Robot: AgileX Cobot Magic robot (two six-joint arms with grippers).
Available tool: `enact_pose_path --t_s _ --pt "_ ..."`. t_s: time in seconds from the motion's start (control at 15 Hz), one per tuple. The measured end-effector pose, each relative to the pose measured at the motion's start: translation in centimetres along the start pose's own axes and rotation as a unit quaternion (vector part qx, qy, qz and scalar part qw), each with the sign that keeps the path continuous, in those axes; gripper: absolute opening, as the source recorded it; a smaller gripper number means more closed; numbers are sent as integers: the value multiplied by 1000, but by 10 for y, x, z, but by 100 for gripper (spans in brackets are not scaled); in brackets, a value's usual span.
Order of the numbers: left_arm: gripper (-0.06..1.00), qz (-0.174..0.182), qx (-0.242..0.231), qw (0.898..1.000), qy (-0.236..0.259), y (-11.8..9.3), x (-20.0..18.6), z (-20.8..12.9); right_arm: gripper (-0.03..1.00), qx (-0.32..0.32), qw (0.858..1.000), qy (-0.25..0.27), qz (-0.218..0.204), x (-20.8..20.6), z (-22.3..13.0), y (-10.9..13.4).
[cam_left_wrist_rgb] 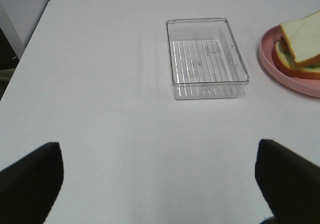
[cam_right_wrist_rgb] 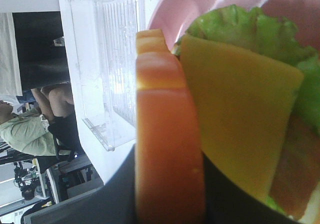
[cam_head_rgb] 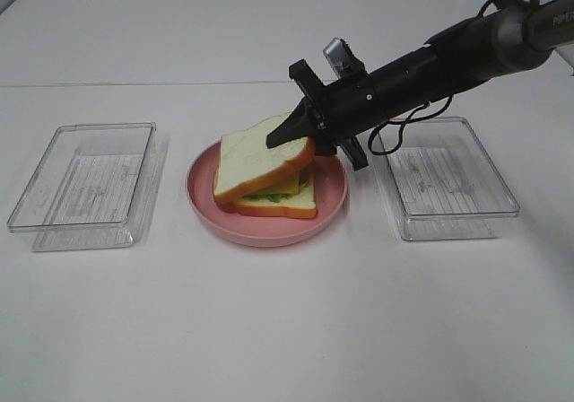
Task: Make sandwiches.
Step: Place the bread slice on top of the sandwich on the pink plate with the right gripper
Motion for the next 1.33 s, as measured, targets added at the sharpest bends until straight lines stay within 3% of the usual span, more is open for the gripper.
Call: enact_pose_path --t_s 0.33,0.4,0.53,0.67,0.93,1.33 --pt "96 0 0 1000 0 0 0 0 24 4 1000 2 -1 2 0 -3" --pt "96 0 0 1000 0 0 0 0 30 3 1000 3 -2 2 -1 -4" --pt "96 0 0 1000 0 0 0 0 52 -5 1000 11 -13 2 -2 -6" --pt "96 0 0 1000 0 0 0 0 64 -16 999 19 -28 1 -4 -8" --pt "96 0 0 1000 0 0 0 0 67 -48 995 25 -78 -12 -5 0" --pt "96 0 0 1000 0 0 0 0 67 -65 992 24 -107 -20 -5 6"
Point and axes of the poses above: a point on each arm's last joint axis where the gripper is mounted, x pointing out along that axis toward the gripper, y along the wrist's bending axis when the last joint is at zero, z = x × y, the point moved 1 cm from there along x, pointing out along that axis toward the gripper, and after that the axes turned 5 degrees about -x, right-handed, at the moved point
